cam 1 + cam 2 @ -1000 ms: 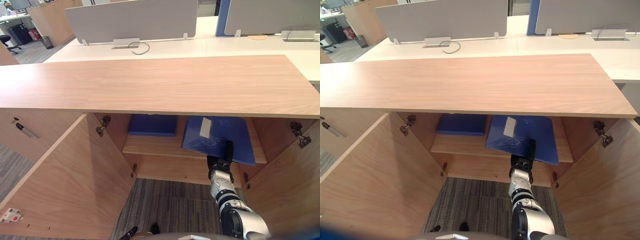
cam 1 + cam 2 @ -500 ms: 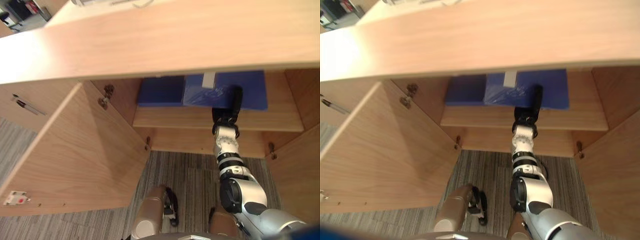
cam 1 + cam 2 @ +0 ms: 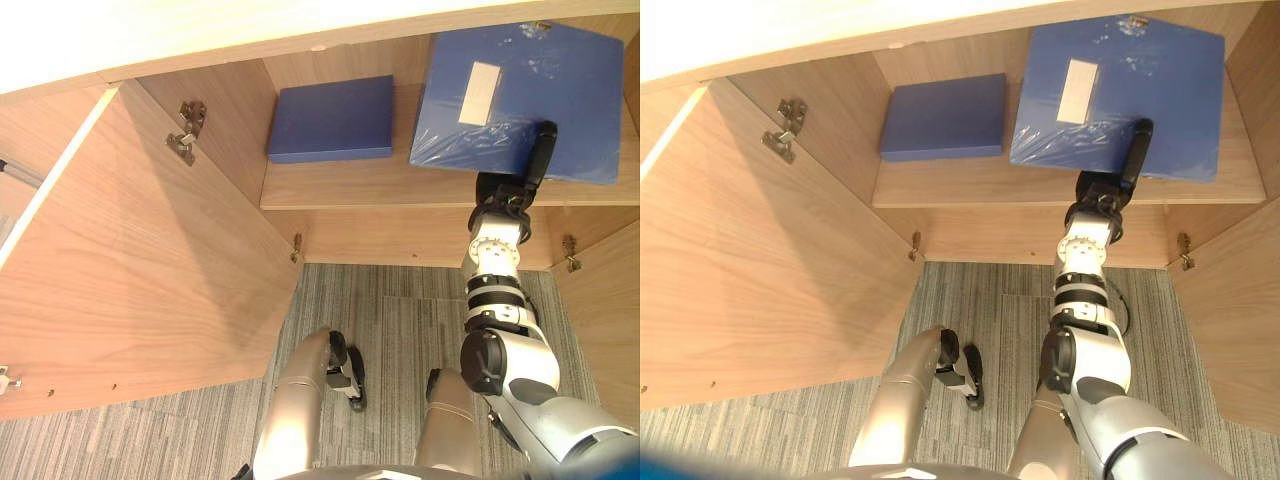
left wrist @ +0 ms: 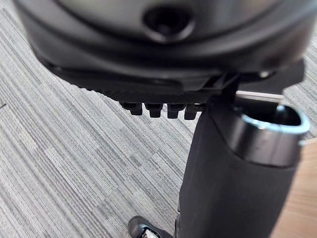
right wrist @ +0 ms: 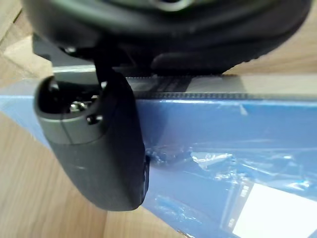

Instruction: Walk over to the cabinet, pick up the folder, carry it to the office cabinet, place the folder inside the office cabinet, then close the office cabinet door

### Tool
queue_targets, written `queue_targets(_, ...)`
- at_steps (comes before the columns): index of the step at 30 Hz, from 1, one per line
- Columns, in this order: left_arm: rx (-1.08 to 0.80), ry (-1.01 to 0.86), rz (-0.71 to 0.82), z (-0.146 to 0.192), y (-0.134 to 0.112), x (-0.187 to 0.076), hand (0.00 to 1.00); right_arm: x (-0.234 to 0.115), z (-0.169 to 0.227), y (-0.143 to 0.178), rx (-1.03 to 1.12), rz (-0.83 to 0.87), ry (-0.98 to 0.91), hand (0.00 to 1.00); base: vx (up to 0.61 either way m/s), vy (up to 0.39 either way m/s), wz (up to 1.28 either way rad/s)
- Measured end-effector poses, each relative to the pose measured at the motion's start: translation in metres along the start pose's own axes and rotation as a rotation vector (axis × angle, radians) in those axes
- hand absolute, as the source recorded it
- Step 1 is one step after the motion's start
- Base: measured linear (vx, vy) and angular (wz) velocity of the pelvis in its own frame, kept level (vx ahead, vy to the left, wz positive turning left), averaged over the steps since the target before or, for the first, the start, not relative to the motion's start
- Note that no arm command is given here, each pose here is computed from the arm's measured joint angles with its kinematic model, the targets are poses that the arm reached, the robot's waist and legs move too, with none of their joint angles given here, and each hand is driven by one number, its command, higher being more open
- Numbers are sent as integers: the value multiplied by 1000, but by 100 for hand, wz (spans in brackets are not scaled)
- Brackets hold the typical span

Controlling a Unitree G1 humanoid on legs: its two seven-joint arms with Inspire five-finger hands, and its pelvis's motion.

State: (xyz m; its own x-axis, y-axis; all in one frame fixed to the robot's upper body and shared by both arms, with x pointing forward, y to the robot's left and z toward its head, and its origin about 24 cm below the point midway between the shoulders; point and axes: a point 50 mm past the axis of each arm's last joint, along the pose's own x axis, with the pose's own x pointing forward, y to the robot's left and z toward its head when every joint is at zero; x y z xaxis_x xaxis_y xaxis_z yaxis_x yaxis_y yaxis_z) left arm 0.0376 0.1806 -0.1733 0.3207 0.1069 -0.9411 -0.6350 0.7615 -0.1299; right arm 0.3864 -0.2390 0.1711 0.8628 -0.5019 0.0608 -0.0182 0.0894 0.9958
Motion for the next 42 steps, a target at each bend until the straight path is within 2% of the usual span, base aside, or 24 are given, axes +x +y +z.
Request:
queue_targets(3, 55, -23, 3, 8, 1, 1, 100, 11, 10, 29, 7, 47, -23, 0, 22, -22, 18)
queue_targets(4, 68, -37, 0, 12, 0, 1, 100, 15, 16, 41, -1, 52, -37, 100, 19, -41, 18)
queue_targets(14, 119, -143, -49, 42, -15, 3, 100, 25, 22, 111, 14, 102, -33, 100, -1, -58, 15)
queue_targets(25, 239, -160, -128, 50, -29, 3, 100, 28, 29, 136, 7, 142, -20, 100, 11, -61, 4)
queue_targets(35, 345, -177, -189, 56, -39, 2, 100, 36, 26, 113, -79, 47, 37, 100, 26, -67, 0)
queue_targets(42, 420, -177, -219, 60, -41, 1, 100, 37, 19, 67, -253, -51, 108, 100, 16, -66, -3)
